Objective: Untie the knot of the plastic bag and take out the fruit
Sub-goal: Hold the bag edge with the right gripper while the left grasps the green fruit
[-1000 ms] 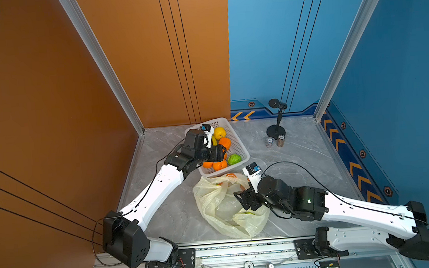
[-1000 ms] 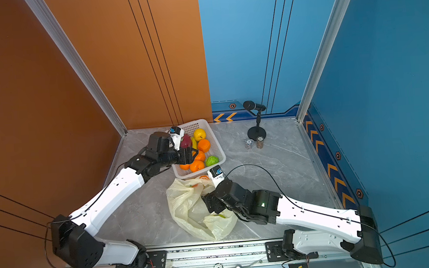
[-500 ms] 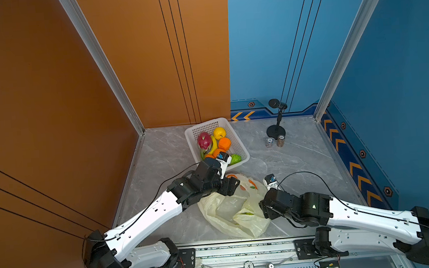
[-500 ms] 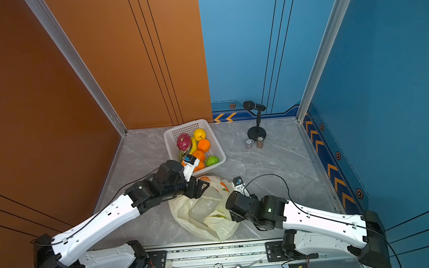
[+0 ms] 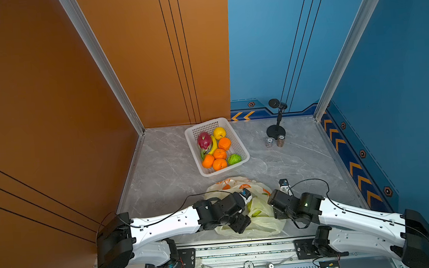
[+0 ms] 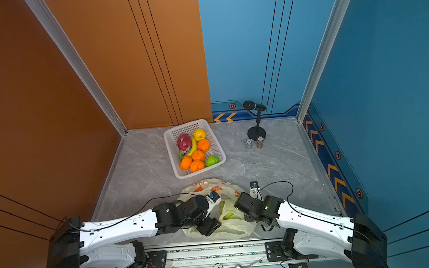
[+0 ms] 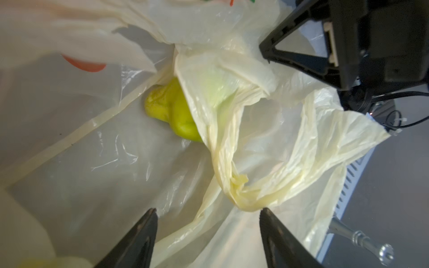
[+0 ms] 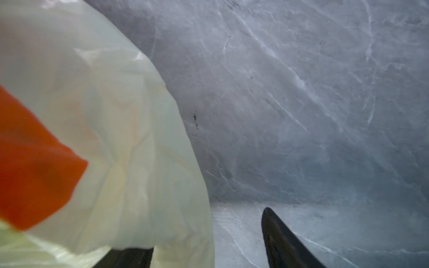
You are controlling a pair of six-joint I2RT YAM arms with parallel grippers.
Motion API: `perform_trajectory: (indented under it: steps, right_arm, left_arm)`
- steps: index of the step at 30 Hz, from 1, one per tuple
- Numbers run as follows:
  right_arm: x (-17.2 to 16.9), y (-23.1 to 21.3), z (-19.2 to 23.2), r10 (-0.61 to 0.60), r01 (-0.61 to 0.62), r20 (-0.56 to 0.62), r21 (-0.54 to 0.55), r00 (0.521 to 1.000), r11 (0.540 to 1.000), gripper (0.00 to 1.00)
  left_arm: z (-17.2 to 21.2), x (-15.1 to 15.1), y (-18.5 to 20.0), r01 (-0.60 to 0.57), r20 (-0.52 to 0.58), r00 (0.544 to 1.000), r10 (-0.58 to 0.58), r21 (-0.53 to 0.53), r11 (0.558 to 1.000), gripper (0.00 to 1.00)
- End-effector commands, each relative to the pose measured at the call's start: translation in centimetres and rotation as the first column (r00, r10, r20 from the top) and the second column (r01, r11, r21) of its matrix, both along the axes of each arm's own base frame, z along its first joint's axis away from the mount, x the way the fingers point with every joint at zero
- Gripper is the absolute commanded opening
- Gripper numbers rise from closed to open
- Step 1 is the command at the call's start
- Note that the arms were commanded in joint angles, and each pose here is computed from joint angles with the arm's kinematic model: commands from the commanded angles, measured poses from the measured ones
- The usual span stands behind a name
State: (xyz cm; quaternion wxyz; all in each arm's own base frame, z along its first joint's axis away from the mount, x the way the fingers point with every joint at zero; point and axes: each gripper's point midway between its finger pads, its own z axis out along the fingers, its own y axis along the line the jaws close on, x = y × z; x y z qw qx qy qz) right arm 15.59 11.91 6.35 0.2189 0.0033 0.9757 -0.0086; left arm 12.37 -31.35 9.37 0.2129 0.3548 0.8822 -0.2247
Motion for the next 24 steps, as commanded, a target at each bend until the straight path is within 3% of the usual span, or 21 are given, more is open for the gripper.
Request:
perform_trajectory:
  steps: [1, 8, 12, 20, 24]
  right_arm:
    - [-0.4, -1.3, -1.1, -0.077, 0.077, -0.027, 0.002, 0.997, 0.997, 0.73]
    - [-1.0, -2.4, -2.2, -0.148, 0.151, -0.054, 0.053, 0.987, 0.987, 0.72]
    - [-0.1, -1.6, -0.2, -0.167, 0.167, -0.009, 0.146, 0.986, 0.975, 0.75]
    - [0.8, 1.2, 6.2, -0.103, 0.048, 0.117, 0.402, 0.988, 0.915, 0.84]
    - [1.1, 3.0, 8.3, -0.044, -0.031, 0.151, 0.462, 0.988, 0.886, 0.91]
  left_arm:
    - [-0.6, 0.9, -0.8, -0.011, 0.062, 0.998, 0.011, -0.016, 1.000, 0.71]
    - [0.2, 2.3, -1.2, -0.023, 0.168, 0.985, 0.032, -0.056, 0.998, 0.75]
    - [0.8, 3.2, -0.9, -0.043, 0.211, 0.976, 0.053, -0.050, 0.998, 0.75]
    - [1.3, 5.5, 0.4, -0.162, 0.210, 0.962, 0.175, -0.075, 0.984, 0.73]
    - [1.5, 6.1, 0.2, -0.160, 0.196, 0.964, 0.177, -0.101, 0.982, 0.71]
